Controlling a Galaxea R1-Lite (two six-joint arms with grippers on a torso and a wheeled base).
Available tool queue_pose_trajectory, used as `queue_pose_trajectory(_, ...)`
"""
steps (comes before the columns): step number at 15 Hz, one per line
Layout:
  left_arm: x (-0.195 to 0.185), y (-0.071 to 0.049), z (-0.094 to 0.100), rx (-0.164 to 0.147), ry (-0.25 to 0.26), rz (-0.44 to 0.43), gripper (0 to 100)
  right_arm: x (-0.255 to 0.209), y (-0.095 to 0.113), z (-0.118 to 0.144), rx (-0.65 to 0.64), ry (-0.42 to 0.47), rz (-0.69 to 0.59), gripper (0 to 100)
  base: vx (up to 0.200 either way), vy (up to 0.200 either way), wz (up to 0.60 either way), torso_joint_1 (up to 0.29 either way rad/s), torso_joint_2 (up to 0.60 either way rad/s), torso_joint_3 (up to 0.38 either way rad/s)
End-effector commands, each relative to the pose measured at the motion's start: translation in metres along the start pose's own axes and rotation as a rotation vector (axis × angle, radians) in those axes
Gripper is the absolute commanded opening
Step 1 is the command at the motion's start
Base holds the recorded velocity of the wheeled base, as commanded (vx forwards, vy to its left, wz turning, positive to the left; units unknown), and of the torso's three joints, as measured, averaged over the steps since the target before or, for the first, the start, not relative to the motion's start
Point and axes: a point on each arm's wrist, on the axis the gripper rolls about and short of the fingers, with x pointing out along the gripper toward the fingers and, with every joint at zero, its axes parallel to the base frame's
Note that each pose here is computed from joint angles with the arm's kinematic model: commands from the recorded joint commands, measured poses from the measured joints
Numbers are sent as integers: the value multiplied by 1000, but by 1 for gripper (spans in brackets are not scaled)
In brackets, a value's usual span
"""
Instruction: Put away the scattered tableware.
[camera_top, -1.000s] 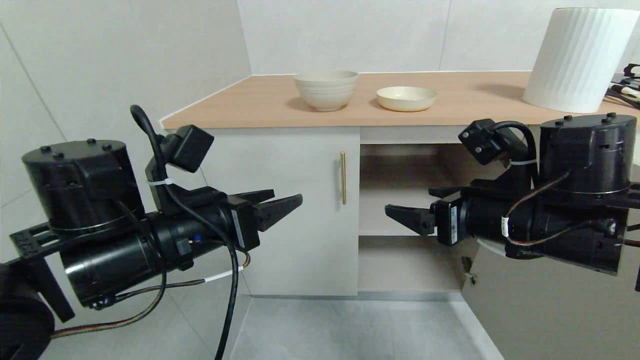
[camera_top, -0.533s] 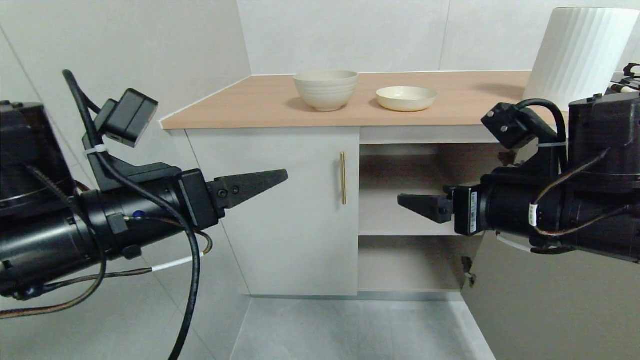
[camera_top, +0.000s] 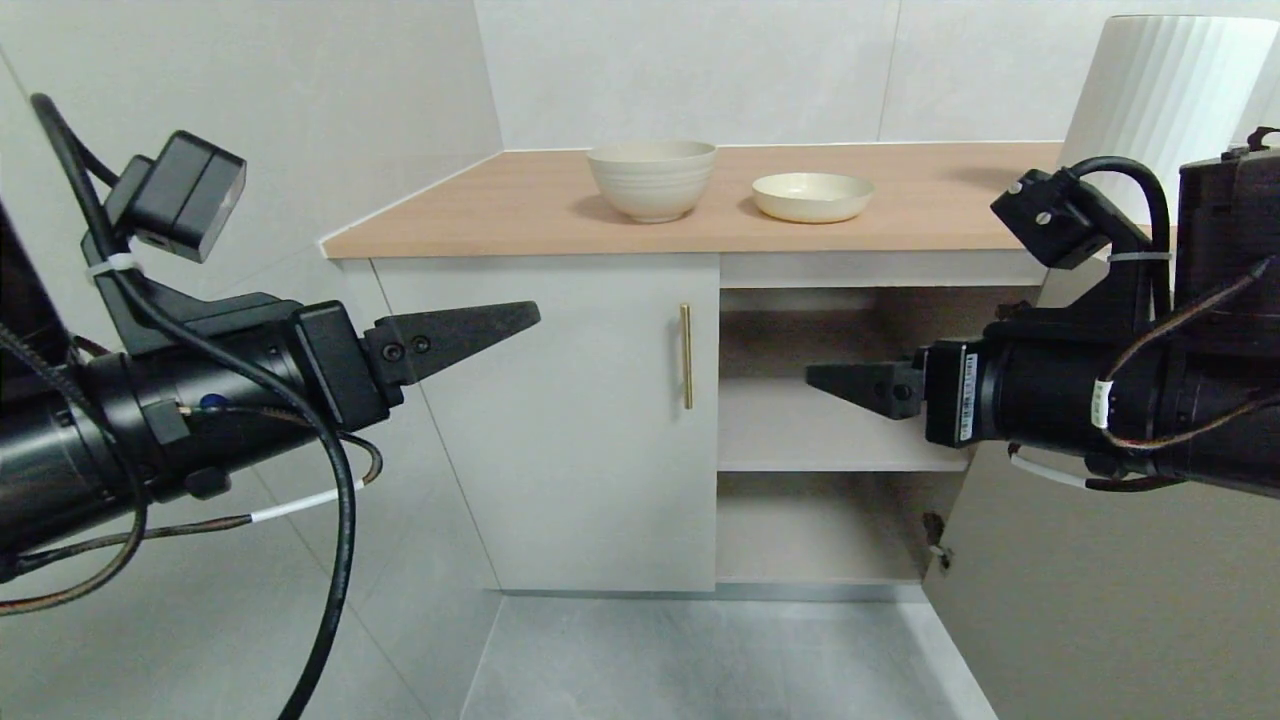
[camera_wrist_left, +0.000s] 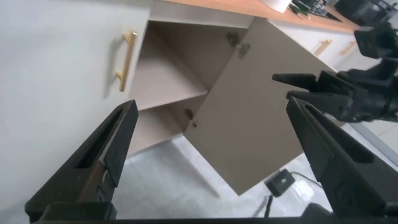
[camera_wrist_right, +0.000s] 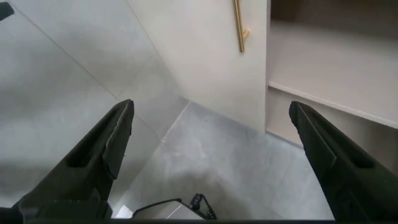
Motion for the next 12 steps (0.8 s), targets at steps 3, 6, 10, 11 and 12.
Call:
queue_pose_trajectory(3, -2, 0, 2, 6, -9, 2, 100, -8, 0, 3, -2, 5, 1, 100, 200, 0, 0, 1, 2, 1)
queue_pose_trajectory(6, -1, 1, 1, 4, -4, 4, 100, -11, 1, 4, 0, 12, 1, 100, 200, 0, 0, 9, -1, 2)
queue_pose_trajectory(10, -1, 1, 0, 3, -1, 5, 100, -17, 1, 5, 1, 18, 1, 100, 200, 0, 0, 0, 1, 4)
queue_pose_trajectory(11, -1, 1, 0, 3, -1, 5, 100, -17, 1, 5, 1, 18, 1, 100, 200, 0, 0, 2, 2, 2)
queue_pose_trajectory(12, -1, 1, 0, 4, -1, 5, 100, -20, 2, 6, 10, 11, 4, 100, 200, 0, 0, 7, -2, 2)
